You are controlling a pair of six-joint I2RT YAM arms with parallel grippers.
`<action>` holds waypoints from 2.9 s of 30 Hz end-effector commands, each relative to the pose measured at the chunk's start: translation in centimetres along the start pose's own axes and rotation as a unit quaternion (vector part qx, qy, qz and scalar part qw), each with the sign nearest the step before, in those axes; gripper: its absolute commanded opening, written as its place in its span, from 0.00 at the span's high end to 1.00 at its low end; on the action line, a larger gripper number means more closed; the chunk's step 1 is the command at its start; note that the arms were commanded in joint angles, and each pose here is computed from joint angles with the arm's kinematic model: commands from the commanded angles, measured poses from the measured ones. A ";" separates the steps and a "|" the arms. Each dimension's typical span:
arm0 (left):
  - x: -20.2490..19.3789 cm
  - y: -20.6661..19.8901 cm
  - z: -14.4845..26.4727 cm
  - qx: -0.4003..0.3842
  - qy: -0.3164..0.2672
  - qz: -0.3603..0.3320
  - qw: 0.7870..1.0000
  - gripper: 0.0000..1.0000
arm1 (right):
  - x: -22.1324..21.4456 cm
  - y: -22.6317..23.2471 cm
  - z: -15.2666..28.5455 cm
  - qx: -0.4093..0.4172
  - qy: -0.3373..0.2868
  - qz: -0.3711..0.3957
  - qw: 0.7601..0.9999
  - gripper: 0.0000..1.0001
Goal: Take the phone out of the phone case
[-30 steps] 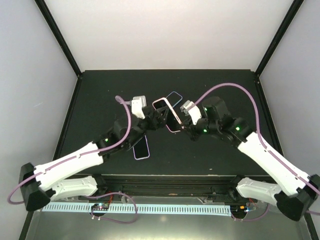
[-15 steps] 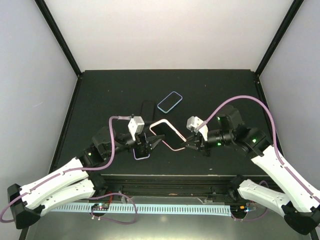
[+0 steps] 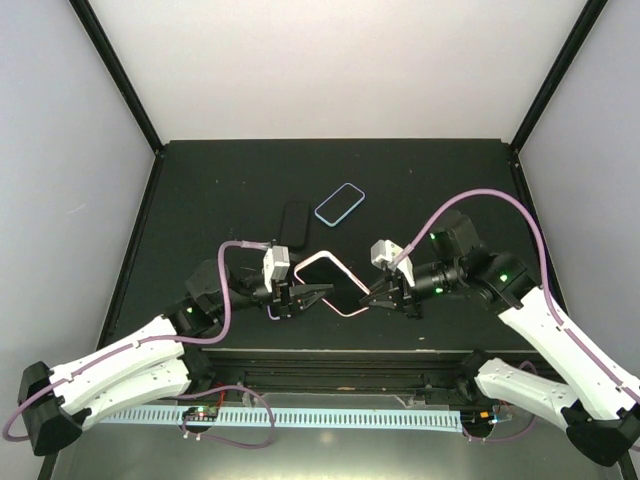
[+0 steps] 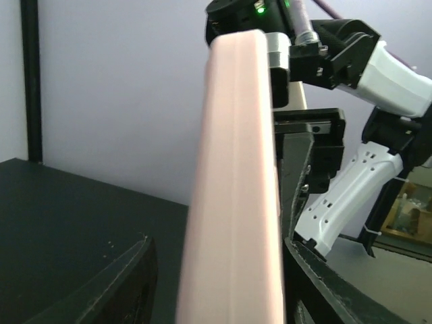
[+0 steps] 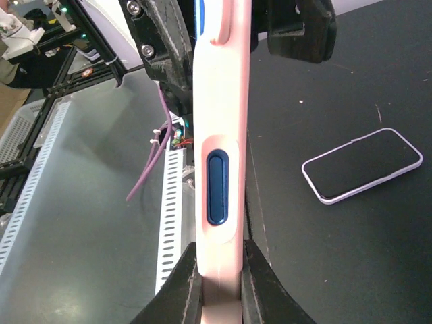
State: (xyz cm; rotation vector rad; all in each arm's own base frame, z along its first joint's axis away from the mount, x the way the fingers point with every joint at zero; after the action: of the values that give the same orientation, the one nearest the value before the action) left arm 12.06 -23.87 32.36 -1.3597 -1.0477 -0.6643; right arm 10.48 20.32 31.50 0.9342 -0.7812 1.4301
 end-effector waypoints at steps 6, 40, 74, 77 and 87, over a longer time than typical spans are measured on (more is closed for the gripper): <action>1.1 -1.3 -0.4 -0.067 -0.026 0.017 0.997 0.58 | 2.4 0.0 0.3 0.014 -0.050 0.022 0.998 0.99; 2.4 -1.6 -0.3 -0.086 0.043 0.066 0.993 0.98 | 0.7 0.7 0.6 0.032 0.017 0.097 0.995 0.30; 1.9 0.1 -0.8 -0.102 0.108 0.152 0.977 0.99 | -1.2 0.6 -1.8 0.084 0.085 0.165 0.979 0.65; 1.8 0.1 -0.8 -0.103 0.106 0.153 0.977 0.98 | -1.4 0.8 -2.0 0.087 0.087 0.170 0.978 0.68; 1.3 0.5 -0.9 -0.102 0.110 0.161 0.975 0.99 | -1.7 0.8 -2.5 0.085 0.092 0.182 0.975 0.79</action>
State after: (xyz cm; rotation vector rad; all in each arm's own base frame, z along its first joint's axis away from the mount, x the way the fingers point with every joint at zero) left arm 13.15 -24.64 31.56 -1.5107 -0.4951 -0.6456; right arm 9.75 21.47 29.03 0.8095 -0.7011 1.8574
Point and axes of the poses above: each gripper's point midway between its finger pads, its own z axis back along the fingers, its own y axis along the line the jaws close on, x = y × z, the point moved 5 cm from there along z, back along the fingers, and after that the axes turned 15 degrees about z, right-handed, at the moved point
